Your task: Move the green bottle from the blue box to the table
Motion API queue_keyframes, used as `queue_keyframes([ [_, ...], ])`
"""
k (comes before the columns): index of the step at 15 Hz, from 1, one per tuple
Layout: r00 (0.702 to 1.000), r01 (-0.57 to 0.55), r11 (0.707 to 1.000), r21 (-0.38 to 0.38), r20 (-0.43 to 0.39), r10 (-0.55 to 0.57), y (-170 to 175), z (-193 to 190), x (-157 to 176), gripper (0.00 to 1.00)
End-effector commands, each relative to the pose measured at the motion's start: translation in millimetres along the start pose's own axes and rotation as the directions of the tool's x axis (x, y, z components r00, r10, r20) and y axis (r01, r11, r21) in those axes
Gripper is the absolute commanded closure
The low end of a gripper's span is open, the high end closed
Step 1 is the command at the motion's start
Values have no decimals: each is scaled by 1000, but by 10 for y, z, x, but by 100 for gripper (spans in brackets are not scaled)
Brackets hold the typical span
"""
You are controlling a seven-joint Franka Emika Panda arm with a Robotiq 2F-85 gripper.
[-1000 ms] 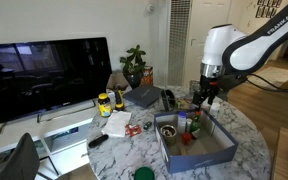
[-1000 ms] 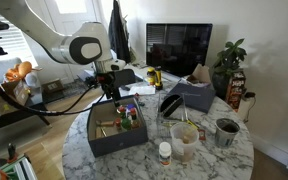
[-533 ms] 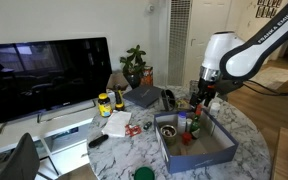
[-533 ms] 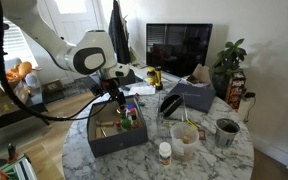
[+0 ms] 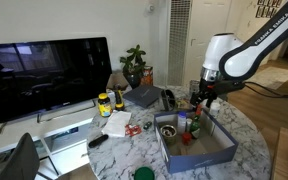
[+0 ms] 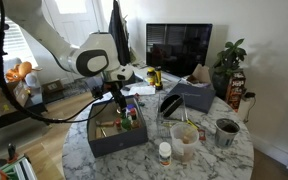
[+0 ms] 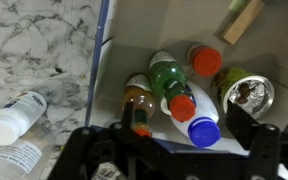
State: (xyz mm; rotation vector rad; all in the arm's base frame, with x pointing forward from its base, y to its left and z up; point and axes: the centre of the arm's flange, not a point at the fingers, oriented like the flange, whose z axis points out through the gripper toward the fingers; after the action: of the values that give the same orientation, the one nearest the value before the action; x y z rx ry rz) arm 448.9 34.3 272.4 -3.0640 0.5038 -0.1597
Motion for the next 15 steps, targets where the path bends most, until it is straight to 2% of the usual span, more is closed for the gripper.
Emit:
queue_keyframes([
  [1, 999, -32, 999, -9, 27, 32, -41, 196, 4, 25],
  [2, 999, -31, 1000, -6, 22, 31, -57, 242, 12, 23],
  [3, 999, -31, 999, -7, 20, 31, -73, 276, 23, 33],
  [7, 999, -43, 999, 4, 6, 43, -95, 367, 94, 42],
  [11, 998, -59, 998, -4, 29, 59, -85, 463, 129, 52],
  [12, 998, -63, 998, -8, 31, 63, -81, 469, 131, 60],
  [13, 997, -68, 998, -9, 32, 68, -78, 476, 137, 76],
  [14, 997, -69, 998, -11, 33, 69, -79, 480, 136, 77],
  [15, 997, -66, 998, -10, 32, 66, -89, 477, 131, 85],
])
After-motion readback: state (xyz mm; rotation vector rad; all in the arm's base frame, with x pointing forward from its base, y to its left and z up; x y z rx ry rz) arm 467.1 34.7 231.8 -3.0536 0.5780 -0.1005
